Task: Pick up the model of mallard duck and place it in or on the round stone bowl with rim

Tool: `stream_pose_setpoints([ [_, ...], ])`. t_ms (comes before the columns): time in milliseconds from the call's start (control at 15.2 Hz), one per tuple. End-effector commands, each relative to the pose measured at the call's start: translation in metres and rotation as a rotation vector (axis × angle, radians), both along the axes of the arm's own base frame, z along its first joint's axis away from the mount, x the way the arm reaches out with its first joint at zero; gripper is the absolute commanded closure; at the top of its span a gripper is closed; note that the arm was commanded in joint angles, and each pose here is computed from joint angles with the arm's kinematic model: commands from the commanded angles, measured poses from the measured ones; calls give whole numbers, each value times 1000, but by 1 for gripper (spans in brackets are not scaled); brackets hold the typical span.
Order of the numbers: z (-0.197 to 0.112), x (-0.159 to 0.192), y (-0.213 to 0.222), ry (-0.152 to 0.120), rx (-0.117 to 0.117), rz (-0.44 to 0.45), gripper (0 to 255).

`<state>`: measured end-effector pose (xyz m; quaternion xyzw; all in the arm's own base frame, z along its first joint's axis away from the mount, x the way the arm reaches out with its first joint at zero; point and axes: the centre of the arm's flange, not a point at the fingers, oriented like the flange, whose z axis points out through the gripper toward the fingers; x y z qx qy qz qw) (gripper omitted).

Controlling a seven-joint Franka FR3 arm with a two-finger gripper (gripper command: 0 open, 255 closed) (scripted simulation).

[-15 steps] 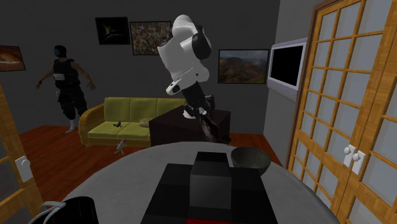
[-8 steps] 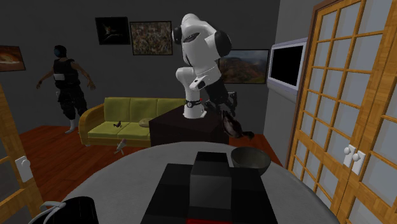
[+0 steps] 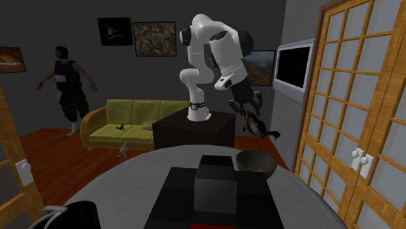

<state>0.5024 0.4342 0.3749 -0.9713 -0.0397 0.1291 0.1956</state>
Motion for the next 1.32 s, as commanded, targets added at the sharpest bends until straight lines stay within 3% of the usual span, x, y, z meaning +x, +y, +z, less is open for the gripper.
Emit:
stream_pose_setpoints([
  [0, -9, -2, 2, 0, 0, -1, 255],
  [1056, -95, -2, 2, 0, 0, -1, 255],
  [1254, -95, -2, 2, 0, 0, -1, 255],
])
